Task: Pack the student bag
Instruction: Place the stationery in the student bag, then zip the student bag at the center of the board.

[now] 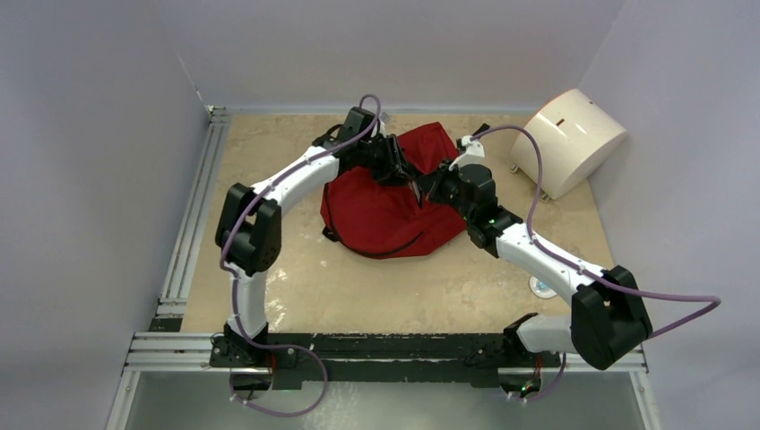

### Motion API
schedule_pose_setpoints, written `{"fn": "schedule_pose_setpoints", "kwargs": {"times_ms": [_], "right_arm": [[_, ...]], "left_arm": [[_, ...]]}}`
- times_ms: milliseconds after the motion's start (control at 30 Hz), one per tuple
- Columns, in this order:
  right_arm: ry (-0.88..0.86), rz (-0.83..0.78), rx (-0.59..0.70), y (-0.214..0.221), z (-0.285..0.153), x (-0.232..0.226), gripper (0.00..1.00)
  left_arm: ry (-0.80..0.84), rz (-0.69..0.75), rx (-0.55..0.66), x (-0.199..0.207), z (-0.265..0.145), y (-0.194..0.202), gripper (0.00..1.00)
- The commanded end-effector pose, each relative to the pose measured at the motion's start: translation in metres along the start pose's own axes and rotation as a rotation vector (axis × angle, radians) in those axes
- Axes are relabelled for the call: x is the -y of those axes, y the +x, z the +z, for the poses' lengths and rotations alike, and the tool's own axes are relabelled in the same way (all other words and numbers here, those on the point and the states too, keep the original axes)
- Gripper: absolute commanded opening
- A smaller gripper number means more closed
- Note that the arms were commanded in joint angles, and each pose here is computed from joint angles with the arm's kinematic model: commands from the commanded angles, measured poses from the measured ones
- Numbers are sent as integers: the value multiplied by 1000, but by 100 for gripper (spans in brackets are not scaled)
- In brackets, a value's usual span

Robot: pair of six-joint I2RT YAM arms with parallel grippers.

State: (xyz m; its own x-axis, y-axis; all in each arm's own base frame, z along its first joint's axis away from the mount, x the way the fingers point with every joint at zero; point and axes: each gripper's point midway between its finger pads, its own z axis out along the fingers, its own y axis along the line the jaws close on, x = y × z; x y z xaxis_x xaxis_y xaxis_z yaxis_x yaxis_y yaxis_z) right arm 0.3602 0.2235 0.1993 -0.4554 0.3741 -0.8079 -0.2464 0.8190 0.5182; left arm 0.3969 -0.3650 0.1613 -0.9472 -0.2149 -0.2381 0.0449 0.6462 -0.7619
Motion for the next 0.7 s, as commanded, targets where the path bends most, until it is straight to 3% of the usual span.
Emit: {"fn": "schedule_pose_setpoints", "kwargs": {"times_ms": [0,333,667], "right_arm": [[-104,17,92,-32,-10,-31,0],[-101,14,72,-26,-8,-29,0],[-101,14,70,-24,-5,-28,0]], "left_arm": [[8,129,118,25,-41,-12,37],[-99,161,80,-16,-39,6,37],[-204,155,176,-29,-57,-4,37]]}}
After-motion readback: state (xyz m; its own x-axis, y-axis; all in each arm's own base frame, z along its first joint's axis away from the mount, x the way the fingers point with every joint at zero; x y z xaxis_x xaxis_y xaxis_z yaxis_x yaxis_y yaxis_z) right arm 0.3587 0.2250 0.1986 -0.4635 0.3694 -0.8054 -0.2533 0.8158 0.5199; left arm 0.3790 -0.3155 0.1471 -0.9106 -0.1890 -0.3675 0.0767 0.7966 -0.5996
